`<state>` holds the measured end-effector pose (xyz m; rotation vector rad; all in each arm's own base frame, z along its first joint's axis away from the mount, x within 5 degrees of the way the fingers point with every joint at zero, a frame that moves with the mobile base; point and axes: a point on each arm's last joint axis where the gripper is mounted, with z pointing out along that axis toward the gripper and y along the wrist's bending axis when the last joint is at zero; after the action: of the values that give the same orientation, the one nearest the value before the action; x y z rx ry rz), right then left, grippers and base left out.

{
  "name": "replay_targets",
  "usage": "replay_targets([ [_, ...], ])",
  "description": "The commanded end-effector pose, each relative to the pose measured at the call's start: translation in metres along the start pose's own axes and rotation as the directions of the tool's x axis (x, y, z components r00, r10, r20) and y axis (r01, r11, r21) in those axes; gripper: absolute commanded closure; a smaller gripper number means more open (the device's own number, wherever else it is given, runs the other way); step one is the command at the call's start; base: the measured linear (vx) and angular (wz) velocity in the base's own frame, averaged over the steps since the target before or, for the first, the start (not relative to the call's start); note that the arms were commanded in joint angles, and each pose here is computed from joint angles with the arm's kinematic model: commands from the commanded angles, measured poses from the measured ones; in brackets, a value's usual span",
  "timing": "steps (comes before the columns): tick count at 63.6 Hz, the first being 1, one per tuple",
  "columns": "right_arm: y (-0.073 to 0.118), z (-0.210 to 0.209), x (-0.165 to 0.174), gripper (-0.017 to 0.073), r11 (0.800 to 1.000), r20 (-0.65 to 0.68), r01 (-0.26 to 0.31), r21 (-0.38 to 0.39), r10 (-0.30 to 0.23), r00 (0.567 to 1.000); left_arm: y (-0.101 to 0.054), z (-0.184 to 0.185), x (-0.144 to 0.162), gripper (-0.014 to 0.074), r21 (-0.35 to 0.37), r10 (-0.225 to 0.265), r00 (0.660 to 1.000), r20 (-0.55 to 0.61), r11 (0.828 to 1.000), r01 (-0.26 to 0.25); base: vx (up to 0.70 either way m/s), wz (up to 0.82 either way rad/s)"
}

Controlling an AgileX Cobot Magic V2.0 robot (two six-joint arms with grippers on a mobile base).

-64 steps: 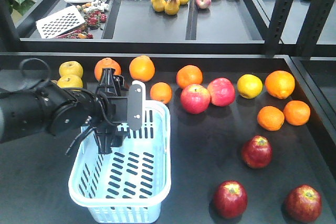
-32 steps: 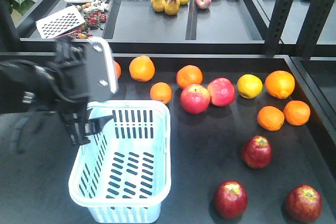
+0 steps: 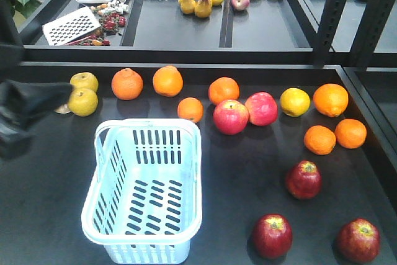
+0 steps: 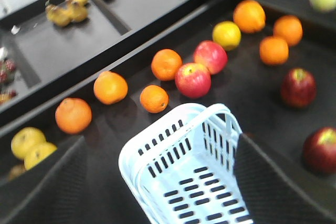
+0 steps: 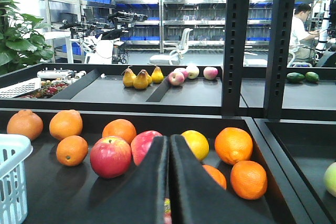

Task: Pick three apples into basket with both arms
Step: 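Open the left gripper and lift it off the basket handle, then move the right gripper above the red apples nearest the robot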

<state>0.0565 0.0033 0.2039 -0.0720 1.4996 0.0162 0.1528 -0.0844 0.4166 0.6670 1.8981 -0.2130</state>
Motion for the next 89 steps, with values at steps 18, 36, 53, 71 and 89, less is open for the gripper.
replay_targets([
  [18, 0.0, -0.001, -0.004, 0.0568, 1.0, 0.081, 0.018, 0.006, -0.019, 0.997, 0.025, -0.065, 0.005, 0.005, -0.279, -0.114, 0.988, 0.103, 0.95, 0.139, 0.0, 0.0],
  [36, -0.002, -0.005, -0.032, 0.0568, 0.984, 0.2, -0.178, -0.019, 0.178, 0.963, 0.026, -0.073, 0.01, 0.005, -0.304, -0.124, 0.989, 0.084, 0.942, 0.144, 0.0, 0.0],
  [53, -0.003, -0.014, -0.096, 0.0568, 0.984, -0.137, -0.177, 0.023, 0.178, 0.974, 0.026, -0.073, 0.01, 0.005, -0.303, -0.124, 0.989, 0.085, 0.942, 0.144, 0.0, 0.0],
  [71, -0.005, 0.009, -0.131, 0.0568, 0.988, -0.635, -0.135, 0.08, 0.155, 0.757, 0.026, -0.073, 0.01, 0.005, -0.303, -0.124, 0.989, 0.085, 0.942, 0.144, 0.0, 0.0],
  [89, -0.005, 0.029, -0.126, 0.0561, 0.988, -0.735, -0.126, 0.092, 0.152, 0.66, 0.026, -0.073, 0.01, 0.005, -0.303, -0.124, 0.989, 0.085, 0.942, 0.144, 0.0, 0.0],
])
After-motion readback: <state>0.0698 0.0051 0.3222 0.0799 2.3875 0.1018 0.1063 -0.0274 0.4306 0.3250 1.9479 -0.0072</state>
